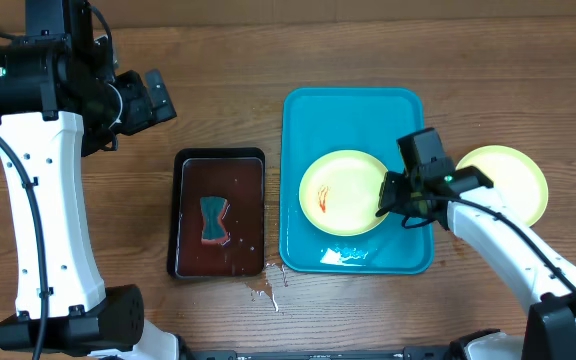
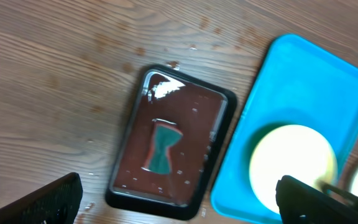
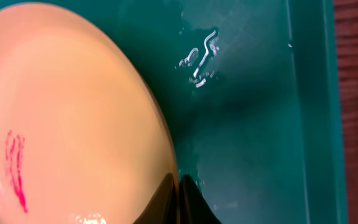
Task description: Clean dirty plates on tray and stack at the side
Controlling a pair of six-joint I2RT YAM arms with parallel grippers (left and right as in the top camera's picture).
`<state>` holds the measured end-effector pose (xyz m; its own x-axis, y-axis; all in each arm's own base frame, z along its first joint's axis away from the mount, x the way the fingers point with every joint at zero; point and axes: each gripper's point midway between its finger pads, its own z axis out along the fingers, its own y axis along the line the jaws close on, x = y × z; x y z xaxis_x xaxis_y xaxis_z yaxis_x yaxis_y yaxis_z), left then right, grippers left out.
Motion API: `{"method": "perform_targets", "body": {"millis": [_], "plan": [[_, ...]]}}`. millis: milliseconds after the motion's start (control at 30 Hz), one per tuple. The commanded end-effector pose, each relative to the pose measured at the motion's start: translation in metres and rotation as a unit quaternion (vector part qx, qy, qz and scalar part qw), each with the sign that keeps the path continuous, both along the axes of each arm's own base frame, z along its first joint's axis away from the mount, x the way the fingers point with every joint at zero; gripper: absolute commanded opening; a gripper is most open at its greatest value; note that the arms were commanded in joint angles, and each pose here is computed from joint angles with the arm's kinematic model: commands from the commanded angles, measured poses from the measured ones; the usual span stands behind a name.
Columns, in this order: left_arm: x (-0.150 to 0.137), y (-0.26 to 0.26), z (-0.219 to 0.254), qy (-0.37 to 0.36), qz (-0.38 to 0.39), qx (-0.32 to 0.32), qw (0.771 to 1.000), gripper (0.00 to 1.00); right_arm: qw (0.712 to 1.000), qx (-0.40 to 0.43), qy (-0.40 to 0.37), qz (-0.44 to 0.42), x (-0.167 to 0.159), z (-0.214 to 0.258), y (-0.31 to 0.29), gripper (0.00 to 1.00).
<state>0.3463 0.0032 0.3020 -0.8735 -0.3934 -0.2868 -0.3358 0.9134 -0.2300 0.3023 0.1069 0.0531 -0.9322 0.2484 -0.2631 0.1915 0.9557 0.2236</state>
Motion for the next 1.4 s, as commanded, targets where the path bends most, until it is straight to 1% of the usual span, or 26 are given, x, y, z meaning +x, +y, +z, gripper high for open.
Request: {"method": "perform_targets", "body": {"millis": [0, 33, 67, 100, 133, 167, 233, 300, 367, 433, 500, 533, 600, 633, 667, 733, 800, 867, 900, 933, 1000, 1067, 1133, 1267, 1367], "plan": [[0.001, -0.016, 0.01, -0.017, -0.023, -0.043, 0.999, 1.0, 1.0, 0.012, -0.005, -0.011, -0.004, -0.01, 0.001, 0.04], [0.001, -0.018, 0.011, -0.019, -0.026, -0.05, 0.998, 1.0, 1.0, 0.013, -0.002, -0.011, -0.007, -0.013, 0.001, 0.04], [0.001, -0.021, 0.012, -0.021, -0.03, -0.058, 0.998, 1.0, 1.0, 0.012, 0.002, -0.009, -0.009, -0.014, 0.001, 0.09], [0.001, -0.024, 0.011, -0.02, -0.036, -0.064, 0.997, 1.0, 1.0, 0.011, 0.004, -0.008, -0.01, -0.014, 0.001, 0.22], [0.0, -0.028, 0.01, -0.018, -0.049, -0.064, 0.997, 1.0, 1.0, 0.011, 0.004, -0.005, -0.01, -0.014, 0.001, 0.3], [-0.001, -0.031, 0.008, -0.015, -0.065, -0.058, 0.996, 0.98, 1.0, 0.011, 0.002, -0.005, -0.01, -0.011, 0.001, 0.34], [-0.005, -0.039, 0.0, -0.003, -0.098, -0.042, 0.994, 0.93, 1.0, 0.011, -0.007, 0.0, -0.007, -0.003, 0.0, 0.38], [-0.011, -0.047, -0.014, 0.024, -0.114, -0.019, 0.993, 0.93, 1.0, 0.01, -0.022, 0.014, -0.003, 0.011, 0.001, 0.38], [-0.018, -0.052, -0.034, 0.059, -0.128, 0.017, 0.99, 0.91, 0.999, 0.011, -0.039, 0.023, -0.002, 0.029, 0.002, 0.39], [-0.025, -0.054, -0.059, 0.098, -0.119, 0.052, 0.987, 0.88, 0.998, 0.013, -0.059, 0.031, -0.001, 0.047, 0.002, 0.38], [-0.031, -0.057, -0.087, 0.132, -0.107, 0.07, 0.983, 0.87, 0.997, 0.018, -0.074, 0.031, -0.003, 0.061, 0.001, 0.38], [-0.035, -0.059, -0.102, 0.148, -0.104, 0.075, 0.981, 0.83, 0.996, 0.02, -0.08, 0.031, -0.005, 0.066, 0.001, 0.39], [-0.041, -0.06, -0.134, 0.176, -0.088, 0.078, 0.977, 0.73, 0.995, 0.023, -0.091, 0.031, -0.009, 0.076, 0.0, 0.39], [-0.044, -0.059, -0.149, 0.187, -0.076, 0.076, 0.976, 0.7, 0.995, 0.024, -0.093, 0.031, -0.011, 0.079, -0.001, 0.39], [-0.046, -0.058, -0.164, 0.194, -0.069, 0.075, 0.976, 0.68, 0.995, 0.024, -0.094, 0.031, -0.013, 0.081, -0.002, 0.39], [-0.051, -0.058, -0.191, 0.204, -0.065, 0.07, 0.974, 0.59, 0.995, 0.023, -0.092, 0.031, -0.017, 0.082, -0.003, 0.39], [-0.057, -0.059, -0.214, 0.211, -0.065, 0.062, 0.973, 0.57, 0.996, 0.021, -0.084, 0.031, -0.02, 0.08, -0.004, 0.39], [-0.06, -0.057, -0.233, 0.208, -0.064, 0.068, 0.974, 0.5, 0.996, 0.019, -0.078, 0.031, -0.022, 0.079, -0.005, 0.39], [-0.06, -0.056, -0.245, 0.203, -0.058, 0.069, 0.975, 0.49, 0.996, 0.019, -0.077, 0.031, -0.023, 0.079, -0.005, 0.38], [-0.061, -0.056, -0.257, 0.196, -0.056, 0.068, 0.977, 0.53, 0.996, 0.019, -0.077, 0.031, -0.023, 0.079, -0.005, 0.39], [-0.063, -0.054, -0.273, 0.19, -0.056, 0.069, 0.978, 0.53, 0.996, 0.019, -0.077, 0.031, -0.023, 0.079, -0.005, 0.38], [-0.065, -0.053, -0.286, 0.182, -0.053, 0.069, 0.979, 0.45, 0.996, 0.019, -0.076, 0.031, -0.023, 0.078, -0.005, 0.39], [-0.065, -0.053, -0.294, 0.174, -0.049, 0.068, 0.981, 0.28, 0.997, 0.018, -0.072, 0.031, -0.025, 0.077, -0.005, 0.39], [-0.057, -0.053, -0.296, 0.155, -0.047, 0.071, 0.984, 0.04, 0.997, 0.017, -0.069, 0.031, -0.026, 0.077, -0.006, 0.38], [-0.055, -0.053, -0.293, 0.155, -0.048, 0.072, 0.984, 0.04, 0.997, 0.017, -0.069, 0.031, -0.026, 0.077, -0.006, 0.38]]}}
